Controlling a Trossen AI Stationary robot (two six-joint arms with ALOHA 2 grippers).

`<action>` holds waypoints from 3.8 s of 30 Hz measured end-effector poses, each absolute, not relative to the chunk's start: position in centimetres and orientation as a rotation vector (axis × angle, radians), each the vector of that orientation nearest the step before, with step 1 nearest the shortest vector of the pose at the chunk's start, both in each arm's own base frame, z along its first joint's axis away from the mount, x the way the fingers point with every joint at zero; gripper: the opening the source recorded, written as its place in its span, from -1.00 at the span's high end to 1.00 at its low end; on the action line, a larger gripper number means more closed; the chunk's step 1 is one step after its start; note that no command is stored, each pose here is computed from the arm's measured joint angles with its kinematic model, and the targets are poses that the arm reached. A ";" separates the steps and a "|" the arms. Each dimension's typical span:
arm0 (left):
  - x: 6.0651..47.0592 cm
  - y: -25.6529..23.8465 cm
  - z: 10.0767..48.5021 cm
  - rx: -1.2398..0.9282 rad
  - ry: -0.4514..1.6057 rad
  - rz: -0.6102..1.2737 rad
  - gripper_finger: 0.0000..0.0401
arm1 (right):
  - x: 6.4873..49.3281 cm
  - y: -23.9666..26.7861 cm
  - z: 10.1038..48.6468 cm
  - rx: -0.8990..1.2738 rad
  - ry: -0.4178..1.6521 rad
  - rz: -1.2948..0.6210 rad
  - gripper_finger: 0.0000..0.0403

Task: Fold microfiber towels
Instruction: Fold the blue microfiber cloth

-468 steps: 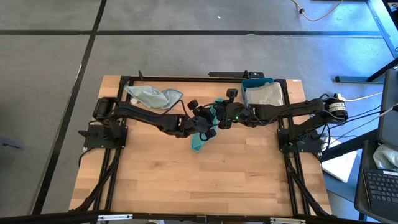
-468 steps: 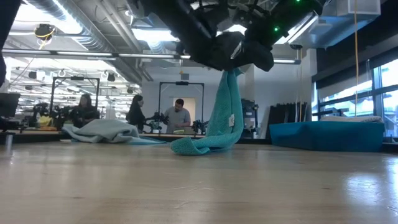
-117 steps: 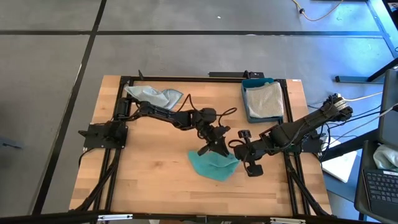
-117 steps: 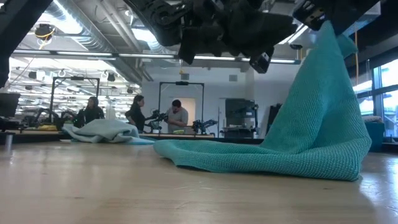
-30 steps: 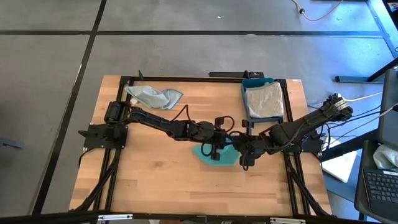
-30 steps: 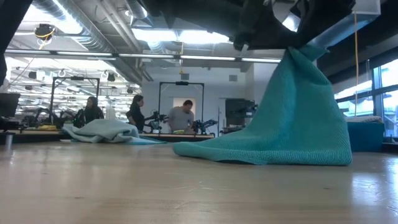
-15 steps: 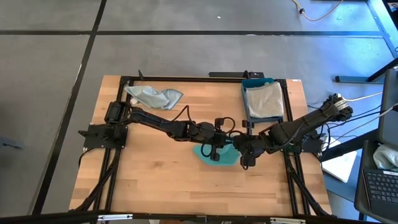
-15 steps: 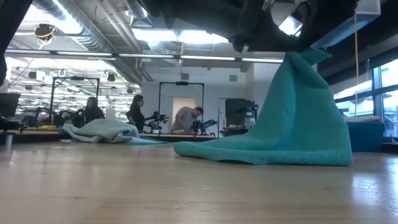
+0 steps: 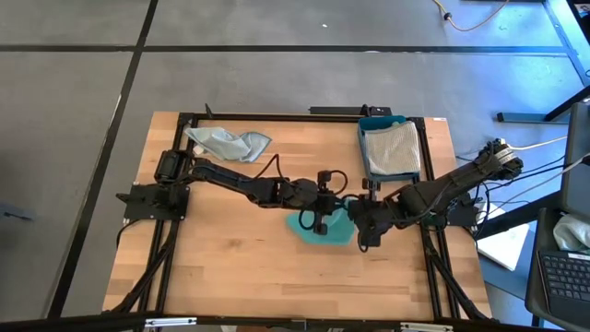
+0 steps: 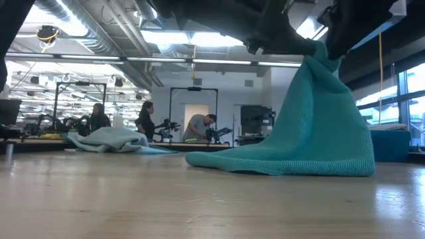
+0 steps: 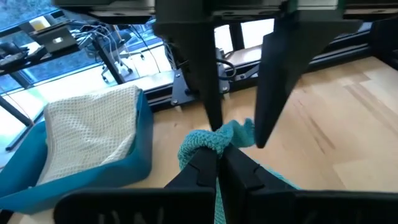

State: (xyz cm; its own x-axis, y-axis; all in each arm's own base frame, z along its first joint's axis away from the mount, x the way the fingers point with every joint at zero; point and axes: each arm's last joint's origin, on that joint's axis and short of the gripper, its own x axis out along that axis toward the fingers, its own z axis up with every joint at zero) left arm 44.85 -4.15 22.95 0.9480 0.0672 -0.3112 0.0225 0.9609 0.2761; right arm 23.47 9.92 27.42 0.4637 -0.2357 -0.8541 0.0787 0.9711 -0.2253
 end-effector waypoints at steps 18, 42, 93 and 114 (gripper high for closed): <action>44.2 -4.3 24.3 0.298 0.317 0.072 1.00 | 23.0 10.9 27.6 -0.163 0.964 -0.335 -0.03; 43.5 -4.7 25.5 0.303 0.324 0.076 1.00 | 22.8 10.8 26.9 -0.338 1.008 -0.384 0.53; 43.5 -4.4 25.3 0.329 0.346 0.118 1.00 | 22.5 10.9 27.0 -0.435 1.018 -0.383 0.95; 42.9 -4.3 25.5 0.432 0.407 0.116 0.96 | 22.5 10.9 27.2 -0.490 1.028 -0.356 0.99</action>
